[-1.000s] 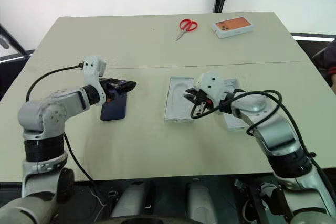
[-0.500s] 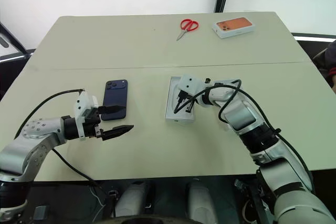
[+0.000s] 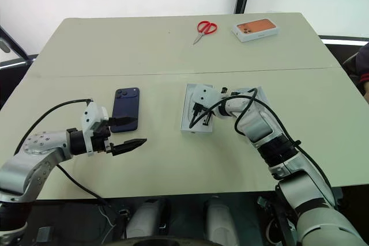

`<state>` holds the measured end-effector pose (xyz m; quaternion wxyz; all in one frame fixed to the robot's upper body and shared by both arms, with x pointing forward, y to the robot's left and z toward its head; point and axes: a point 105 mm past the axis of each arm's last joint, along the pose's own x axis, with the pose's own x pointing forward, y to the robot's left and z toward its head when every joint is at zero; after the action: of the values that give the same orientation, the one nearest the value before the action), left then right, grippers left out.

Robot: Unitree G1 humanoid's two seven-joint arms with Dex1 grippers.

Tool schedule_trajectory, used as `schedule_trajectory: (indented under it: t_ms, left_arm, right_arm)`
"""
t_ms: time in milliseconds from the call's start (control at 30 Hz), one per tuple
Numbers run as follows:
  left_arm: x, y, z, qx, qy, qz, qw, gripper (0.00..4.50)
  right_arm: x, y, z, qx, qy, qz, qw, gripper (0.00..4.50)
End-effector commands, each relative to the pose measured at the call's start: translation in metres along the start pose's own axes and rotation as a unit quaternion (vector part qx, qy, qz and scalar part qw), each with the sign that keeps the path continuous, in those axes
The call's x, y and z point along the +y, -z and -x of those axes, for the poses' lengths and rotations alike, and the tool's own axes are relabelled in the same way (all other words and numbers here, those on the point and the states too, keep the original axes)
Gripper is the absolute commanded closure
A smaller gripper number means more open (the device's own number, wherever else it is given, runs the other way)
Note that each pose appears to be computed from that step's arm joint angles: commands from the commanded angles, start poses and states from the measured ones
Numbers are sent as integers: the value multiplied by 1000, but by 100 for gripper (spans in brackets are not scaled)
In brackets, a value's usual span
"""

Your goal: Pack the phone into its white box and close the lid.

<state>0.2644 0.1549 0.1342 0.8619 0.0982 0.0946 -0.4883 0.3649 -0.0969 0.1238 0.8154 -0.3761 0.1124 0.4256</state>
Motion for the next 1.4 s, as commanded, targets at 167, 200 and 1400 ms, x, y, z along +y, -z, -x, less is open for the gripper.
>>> schedule_trajectory:
  t_ms: [167,200,1400]
  left_arm:
    - [-3,-7,0,-10,4,-14,1000,16]
    - [-2,-7,0,-10,5,-14,1000,16]
    - [1,-1,-1,-5,-9,-11,1000,16]
  right_arm:
    - [27,-18,33,-37,-56,37,997,448]
    - [28,-15,31,-28,-54,31,998,448]
    - [65,-7,44,-39,-157,39,986,308]
